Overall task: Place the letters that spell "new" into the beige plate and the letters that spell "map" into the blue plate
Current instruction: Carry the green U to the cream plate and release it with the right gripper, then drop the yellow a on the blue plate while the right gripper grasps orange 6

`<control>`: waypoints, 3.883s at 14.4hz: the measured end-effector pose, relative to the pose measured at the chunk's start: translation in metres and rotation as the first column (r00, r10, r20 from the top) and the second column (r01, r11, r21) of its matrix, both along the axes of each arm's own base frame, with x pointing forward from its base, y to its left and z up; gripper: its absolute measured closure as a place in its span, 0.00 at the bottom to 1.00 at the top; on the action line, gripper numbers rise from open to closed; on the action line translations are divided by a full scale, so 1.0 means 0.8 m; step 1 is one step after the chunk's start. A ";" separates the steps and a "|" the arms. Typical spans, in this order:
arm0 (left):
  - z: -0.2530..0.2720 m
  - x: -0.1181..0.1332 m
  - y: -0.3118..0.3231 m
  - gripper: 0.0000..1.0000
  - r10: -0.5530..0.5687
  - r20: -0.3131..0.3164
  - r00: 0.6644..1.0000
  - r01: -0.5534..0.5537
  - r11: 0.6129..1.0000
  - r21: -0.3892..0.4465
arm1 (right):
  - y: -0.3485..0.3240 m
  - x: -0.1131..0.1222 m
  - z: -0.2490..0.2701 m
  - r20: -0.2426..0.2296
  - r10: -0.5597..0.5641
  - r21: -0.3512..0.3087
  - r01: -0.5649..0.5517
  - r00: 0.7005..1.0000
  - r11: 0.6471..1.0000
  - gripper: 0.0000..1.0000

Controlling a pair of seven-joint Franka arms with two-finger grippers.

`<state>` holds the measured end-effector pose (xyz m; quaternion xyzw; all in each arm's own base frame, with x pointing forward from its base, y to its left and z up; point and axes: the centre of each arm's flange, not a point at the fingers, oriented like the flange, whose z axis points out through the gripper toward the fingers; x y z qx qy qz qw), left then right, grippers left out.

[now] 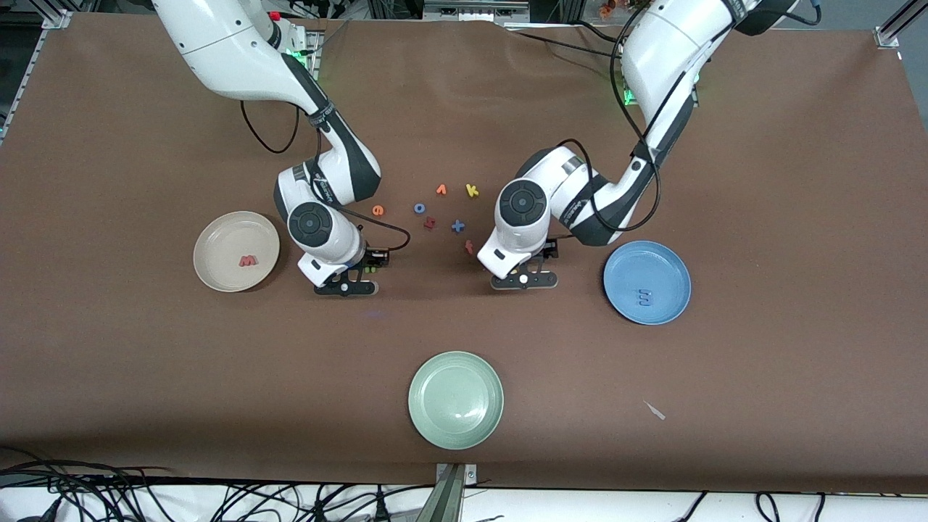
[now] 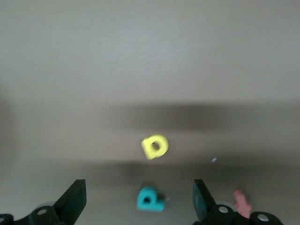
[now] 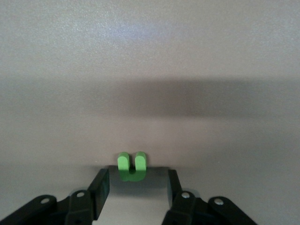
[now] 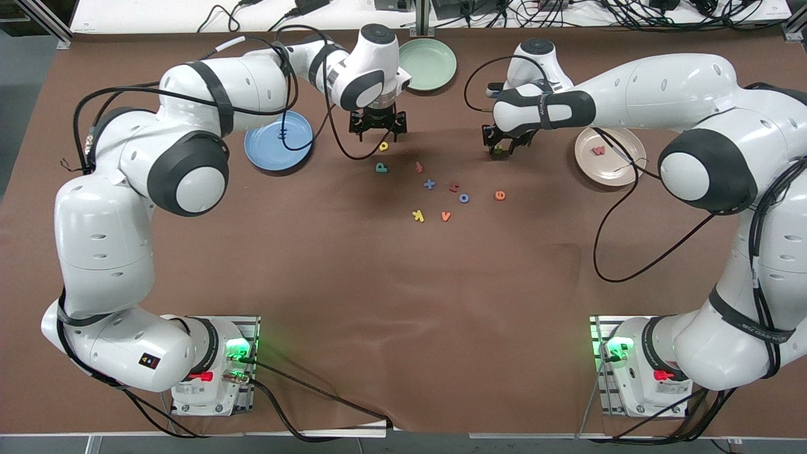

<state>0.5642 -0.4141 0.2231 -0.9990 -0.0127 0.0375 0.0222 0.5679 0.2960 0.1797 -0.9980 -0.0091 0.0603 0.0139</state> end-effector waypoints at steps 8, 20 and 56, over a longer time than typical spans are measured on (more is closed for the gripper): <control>-0.028 -0.002 -0.012 0.01 -0.063 0.049 0.997 0.064 0.998 -0.016 | 0.001 0.003 -0.003 0.020 -0.001 0.009 0.000 1.000 1.000 0.69; -0.054 0.002 -0.003 0.21 -0.106 0.040 0.994 0.107 0.994 -0.015 | -0.145 0.028 0.071 -0.040 0.320 -0.023 -0.321 0.947 0.947 0.74; 0.008 0.073 0.243 0.70 -0.131 -0.271 0.954 0.172 0.976 0.135 | 0.022 -0.191 0.001 0.023 0.022 0.001 -0.022 0.999 1.000 0.05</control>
